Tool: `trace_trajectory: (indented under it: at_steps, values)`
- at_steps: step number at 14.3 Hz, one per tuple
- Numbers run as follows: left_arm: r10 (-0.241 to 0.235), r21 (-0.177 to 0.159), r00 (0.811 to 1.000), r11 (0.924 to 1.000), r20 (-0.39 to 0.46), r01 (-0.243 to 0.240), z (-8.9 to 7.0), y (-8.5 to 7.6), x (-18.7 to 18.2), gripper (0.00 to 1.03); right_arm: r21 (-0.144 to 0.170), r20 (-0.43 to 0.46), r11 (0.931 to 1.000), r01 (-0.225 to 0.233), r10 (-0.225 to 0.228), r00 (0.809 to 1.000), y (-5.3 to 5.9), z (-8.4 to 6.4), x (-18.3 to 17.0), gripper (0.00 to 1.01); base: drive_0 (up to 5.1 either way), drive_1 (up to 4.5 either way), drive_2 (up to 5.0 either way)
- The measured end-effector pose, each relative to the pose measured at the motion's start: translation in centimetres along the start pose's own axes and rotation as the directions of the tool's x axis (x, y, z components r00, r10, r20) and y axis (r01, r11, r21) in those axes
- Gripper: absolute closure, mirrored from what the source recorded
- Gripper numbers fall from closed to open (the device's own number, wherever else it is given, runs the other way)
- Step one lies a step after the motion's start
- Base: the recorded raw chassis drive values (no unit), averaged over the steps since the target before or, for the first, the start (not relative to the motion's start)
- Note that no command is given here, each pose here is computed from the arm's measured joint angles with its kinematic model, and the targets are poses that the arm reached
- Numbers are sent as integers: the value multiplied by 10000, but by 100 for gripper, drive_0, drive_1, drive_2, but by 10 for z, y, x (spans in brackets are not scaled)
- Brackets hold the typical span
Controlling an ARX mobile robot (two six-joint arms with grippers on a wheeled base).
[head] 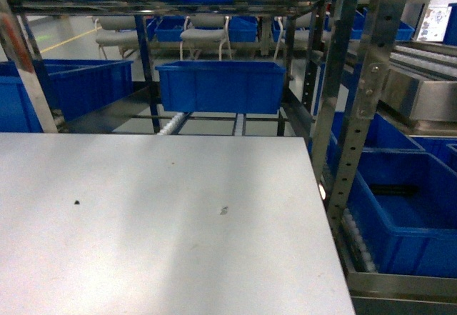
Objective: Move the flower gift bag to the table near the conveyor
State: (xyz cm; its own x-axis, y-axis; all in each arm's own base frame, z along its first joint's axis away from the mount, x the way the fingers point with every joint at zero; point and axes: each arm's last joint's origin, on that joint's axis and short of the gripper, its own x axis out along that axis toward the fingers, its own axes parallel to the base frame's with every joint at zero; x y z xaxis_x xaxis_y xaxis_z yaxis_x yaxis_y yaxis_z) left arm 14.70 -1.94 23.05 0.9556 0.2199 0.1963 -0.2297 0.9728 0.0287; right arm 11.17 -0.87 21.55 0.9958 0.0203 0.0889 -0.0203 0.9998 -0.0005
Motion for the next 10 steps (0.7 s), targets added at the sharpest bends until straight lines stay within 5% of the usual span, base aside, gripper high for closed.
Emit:
trace_trajectory:
  at_steps: [10]
  values:
    - [10, -7, 10000, 10000, 17, -10, 0, 0, 0, 101, -7, 53, 10000, -4, 4, 10000, 0, 1, 0, 99, -494, 247, 247]
